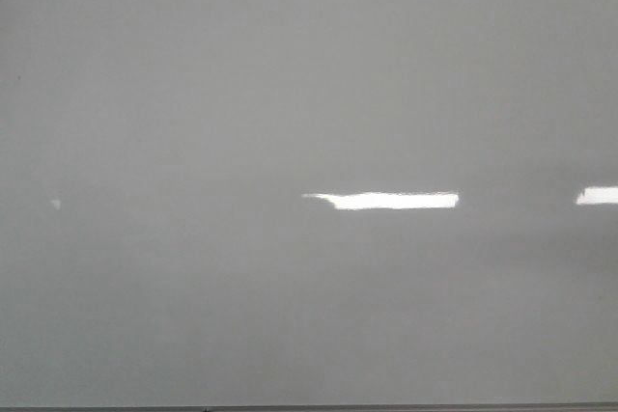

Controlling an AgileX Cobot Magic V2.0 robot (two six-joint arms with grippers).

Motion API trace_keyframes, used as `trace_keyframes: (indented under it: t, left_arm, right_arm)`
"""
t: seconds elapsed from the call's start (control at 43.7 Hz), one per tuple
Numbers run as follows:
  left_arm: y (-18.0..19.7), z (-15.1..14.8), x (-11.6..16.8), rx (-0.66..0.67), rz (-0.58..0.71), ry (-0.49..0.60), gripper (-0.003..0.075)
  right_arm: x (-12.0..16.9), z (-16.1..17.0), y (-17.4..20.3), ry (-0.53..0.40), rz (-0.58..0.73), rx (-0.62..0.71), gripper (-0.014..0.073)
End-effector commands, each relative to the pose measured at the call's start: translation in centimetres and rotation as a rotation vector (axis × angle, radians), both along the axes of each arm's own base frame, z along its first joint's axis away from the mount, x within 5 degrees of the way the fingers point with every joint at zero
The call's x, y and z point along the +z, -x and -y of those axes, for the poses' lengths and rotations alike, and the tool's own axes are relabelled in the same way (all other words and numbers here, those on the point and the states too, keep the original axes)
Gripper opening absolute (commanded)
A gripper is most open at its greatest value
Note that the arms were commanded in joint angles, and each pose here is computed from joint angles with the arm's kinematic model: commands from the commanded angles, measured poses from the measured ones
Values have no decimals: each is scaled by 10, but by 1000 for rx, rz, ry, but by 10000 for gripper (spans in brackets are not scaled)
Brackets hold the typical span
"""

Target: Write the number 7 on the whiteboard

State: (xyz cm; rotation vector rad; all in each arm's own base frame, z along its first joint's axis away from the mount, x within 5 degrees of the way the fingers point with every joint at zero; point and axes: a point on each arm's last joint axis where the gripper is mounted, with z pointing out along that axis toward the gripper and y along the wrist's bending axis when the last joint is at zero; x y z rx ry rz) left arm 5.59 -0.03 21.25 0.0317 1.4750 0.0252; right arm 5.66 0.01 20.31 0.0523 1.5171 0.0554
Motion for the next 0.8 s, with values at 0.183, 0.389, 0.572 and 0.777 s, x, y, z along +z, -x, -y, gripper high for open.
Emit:
trace_keyframes:
  t: [0.183, 0.389, 0.572, 0.777]
  left_arm:
    - [2, 0, 7, -7, 97, 13, -20]
    - [2, 0, 7, -7, 97, 13, -20]
    - [2, 0, 7, -7, 97, 13, -20]
    - [2, 0, 7, -7, 97, 13, -20]
  right_arm:
    - [10, 1, 3, 5, 101, -13, -68]
    - [10, 1, 3, 5, 101, -13, -68]
    - [10, 1, 3, 5, 101, -13, -68]
    - [10, -2, 3, 3, 101, 33, -68]
